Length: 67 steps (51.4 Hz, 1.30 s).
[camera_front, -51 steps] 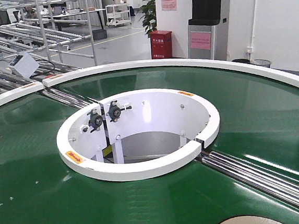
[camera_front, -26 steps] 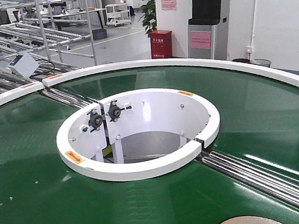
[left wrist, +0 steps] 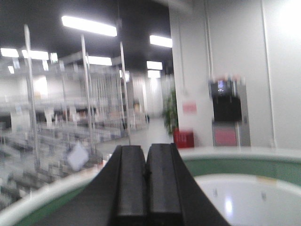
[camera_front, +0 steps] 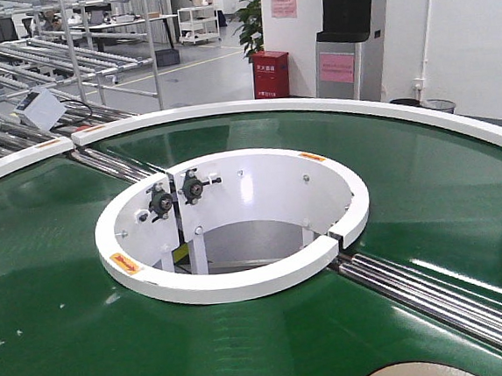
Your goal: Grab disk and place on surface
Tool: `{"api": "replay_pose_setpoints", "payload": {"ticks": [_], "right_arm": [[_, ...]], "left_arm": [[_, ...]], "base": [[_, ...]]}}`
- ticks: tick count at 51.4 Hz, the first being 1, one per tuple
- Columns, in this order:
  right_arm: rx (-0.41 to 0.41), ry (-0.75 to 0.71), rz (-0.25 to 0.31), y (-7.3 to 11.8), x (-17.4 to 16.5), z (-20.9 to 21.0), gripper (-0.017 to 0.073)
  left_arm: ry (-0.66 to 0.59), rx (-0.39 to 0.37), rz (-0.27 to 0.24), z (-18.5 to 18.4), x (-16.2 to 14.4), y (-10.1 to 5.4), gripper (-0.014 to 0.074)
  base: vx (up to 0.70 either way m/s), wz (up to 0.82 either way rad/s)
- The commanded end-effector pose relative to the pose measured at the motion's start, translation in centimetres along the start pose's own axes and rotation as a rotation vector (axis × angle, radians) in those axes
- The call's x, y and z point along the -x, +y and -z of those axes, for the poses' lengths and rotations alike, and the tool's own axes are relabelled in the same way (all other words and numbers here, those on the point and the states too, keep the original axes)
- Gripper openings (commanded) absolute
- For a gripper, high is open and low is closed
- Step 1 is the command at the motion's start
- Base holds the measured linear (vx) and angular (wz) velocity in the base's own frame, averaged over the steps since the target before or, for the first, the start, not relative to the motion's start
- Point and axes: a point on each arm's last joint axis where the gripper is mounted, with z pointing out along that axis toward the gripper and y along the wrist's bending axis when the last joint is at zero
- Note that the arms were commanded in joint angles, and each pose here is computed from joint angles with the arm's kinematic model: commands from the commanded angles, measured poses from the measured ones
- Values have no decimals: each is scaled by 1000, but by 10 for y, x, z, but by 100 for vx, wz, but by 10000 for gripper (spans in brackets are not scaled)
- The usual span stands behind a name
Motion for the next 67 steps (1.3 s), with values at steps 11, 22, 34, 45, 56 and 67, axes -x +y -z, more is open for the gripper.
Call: {"api": "replay_pose_setpoints", "payload": {"ticks": [11, 22, 34, 45, 56, 67], "right_arm": [[-3, 61, -12, -1, -10, -34, 1], [-4, 99, -9, -1, -14, -34, 130], [-5, 109, -9, -1, -15, -34, 512], [-4, 106, -7, -1, -15, -34, 729], [0, 116, -45, 0, -16, -34, 699], [114, 265, -124, 20, -28, -31, 597]], "left_arm": [[10, 2, 7, -35, -8, 0, 20], [11, 2, 6, -36, -8, 0, 103], [79, -2, 7, -35, -14, -1, 388], [86, -3, 8, -35, -15, -1, 637], [103, -55, 70, -34, -15, -11, 643], [414, -220, 83, -23, -37, -39, 557]], "base": [[0, 0], [0, 0], [0, 0], [0, 0], [0, 0], [0, 0]]}}
